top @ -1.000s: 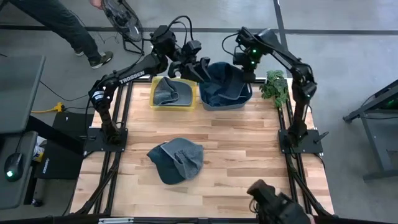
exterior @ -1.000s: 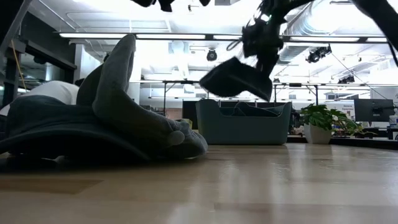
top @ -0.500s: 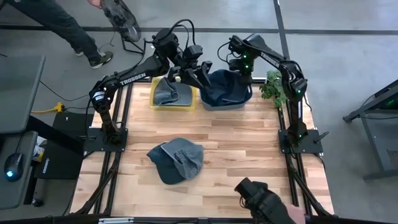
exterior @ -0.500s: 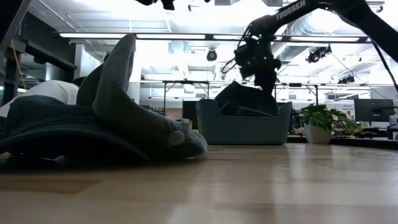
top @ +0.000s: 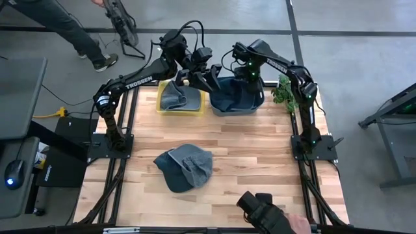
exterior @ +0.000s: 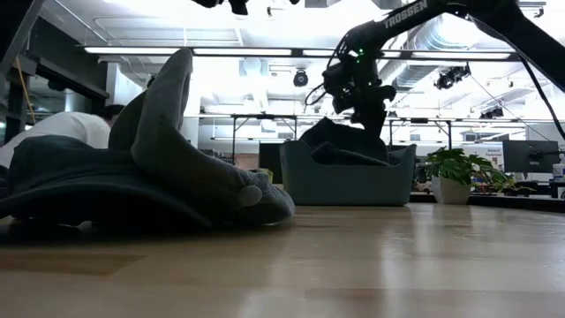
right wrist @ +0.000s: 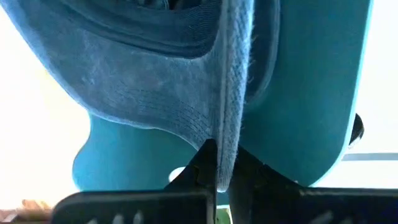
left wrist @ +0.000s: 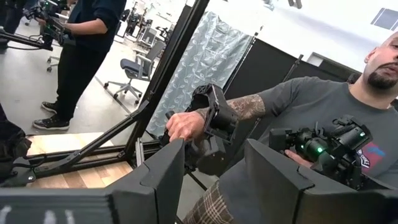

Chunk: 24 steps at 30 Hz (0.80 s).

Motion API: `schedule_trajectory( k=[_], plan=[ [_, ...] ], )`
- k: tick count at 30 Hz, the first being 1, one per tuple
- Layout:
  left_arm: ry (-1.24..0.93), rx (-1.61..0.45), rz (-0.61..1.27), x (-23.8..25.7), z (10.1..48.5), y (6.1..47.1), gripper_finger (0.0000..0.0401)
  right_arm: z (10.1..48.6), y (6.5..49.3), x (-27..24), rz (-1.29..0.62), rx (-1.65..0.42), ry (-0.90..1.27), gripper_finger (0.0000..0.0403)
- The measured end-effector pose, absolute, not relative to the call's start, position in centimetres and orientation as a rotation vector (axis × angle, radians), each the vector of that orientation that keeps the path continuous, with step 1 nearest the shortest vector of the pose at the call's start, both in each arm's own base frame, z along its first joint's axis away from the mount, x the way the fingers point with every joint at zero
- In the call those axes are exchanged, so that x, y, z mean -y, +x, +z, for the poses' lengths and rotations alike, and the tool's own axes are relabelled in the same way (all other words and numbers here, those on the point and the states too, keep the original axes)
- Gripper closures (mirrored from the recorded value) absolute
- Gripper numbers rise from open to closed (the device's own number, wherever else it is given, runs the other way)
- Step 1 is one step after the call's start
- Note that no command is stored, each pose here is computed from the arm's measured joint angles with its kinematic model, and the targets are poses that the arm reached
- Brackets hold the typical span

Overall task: Pick & Place hat
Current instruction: Put the right blue cap into the blue bin

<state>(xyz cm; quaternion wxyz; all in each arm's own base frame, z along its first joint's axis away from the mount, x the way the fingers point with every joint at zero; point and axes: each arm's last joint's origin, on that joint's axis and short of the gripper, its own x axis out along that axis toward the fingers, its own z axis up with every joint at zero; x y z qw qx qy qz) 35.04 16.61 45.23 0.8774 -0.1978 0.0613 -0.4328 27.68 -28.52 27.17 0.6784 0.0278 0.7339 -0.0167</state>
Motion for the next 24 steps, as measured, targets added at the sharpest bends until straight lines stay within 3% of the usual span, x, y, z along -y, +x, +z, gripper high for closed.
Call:
schedule_trajectory(
  k=[9, 24],
  plan=[
    [-0.422, -0.127, -0.896, -16.6, 45.2, 35.1, 0.0234, 24.3, 28.5, 29.5, -0.109, -1.787, 0.028, 0.0395],
    [-0.422, -0.127, -0.896, -16.6, 45.2, 35.1, 0.0234, 24.3, 29.6, 28.8, -0.119, -1.766, 0.002, 0.0263]
  ],
)
